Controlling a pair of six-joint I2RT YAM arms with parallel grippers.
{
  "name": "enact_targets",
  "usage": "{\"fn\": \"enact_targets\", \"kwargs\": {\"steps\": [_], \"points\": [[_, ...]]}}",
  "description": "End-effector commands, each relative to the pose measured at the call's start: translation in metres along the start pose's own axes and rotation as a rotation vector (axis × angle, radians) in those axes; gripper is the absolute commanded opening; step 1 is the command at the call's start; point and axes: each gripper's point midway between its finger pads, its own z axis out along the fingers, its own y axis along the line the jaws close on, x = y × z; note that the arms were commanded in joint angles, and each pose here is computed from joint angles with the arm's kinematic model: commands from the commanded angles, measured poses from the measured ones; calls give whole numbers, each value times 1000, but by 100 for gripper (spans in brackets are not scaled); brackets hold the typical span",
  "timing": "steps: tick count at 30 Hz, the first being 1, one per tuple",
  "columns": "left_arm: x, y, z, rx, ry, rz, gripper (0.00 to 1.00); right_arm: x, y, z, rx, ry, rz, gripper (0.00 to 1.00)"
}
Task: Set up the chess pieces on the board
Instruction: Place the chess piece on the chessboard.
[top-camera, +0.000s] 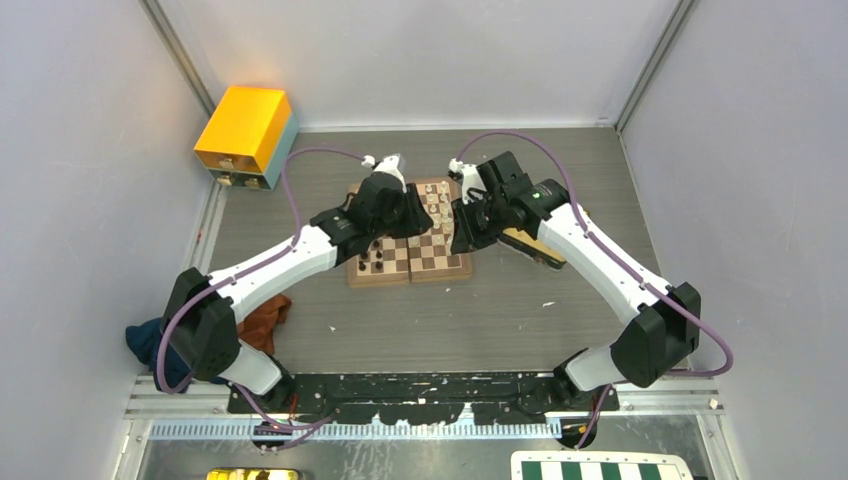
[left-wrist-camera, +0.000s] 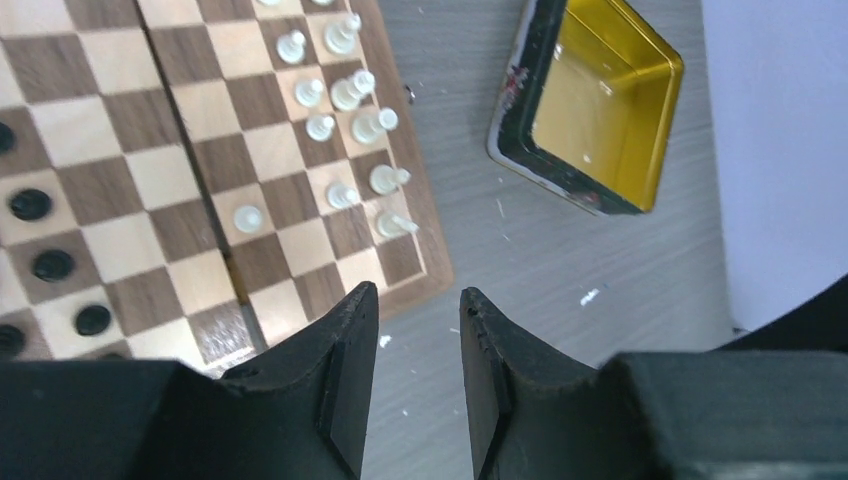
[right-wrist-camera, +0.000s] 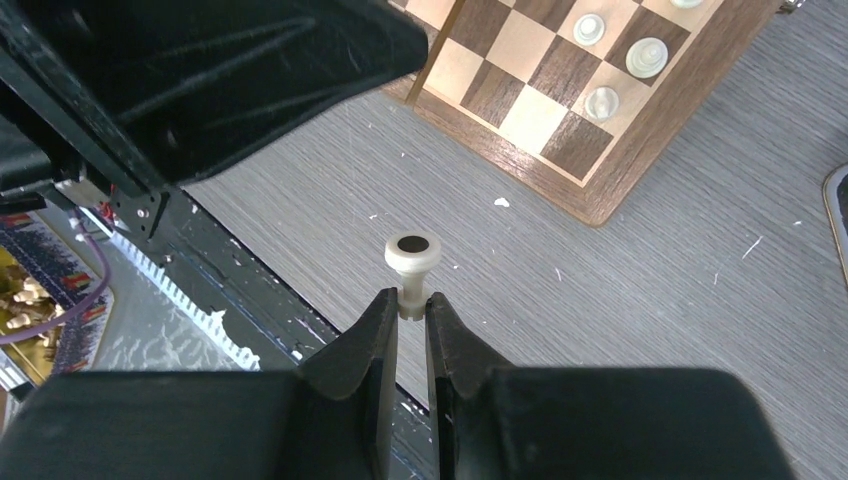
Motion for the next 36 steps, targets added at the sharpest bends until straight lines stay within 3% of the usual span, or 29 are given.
{"fn": "enact_targets", "kwargs": {"steps": [1, 11, 19, 36], "points": [[-5, -31, -23, 114, 77, -189, 38, -14, 11, -12, -45, -79, -45, 1], [-7, -43, -30, 196, 139, -419, 48, -17, 13, -8, -62, -94, -42, 1], [-4, -54, -29, 268, 199, -549, 49, -20, 14, -3, -75, -105, -36, 1], [9, -61, -24, 298, 290, -597, 48, -33, 14, 2, -82, -129, -45, 1]]}}
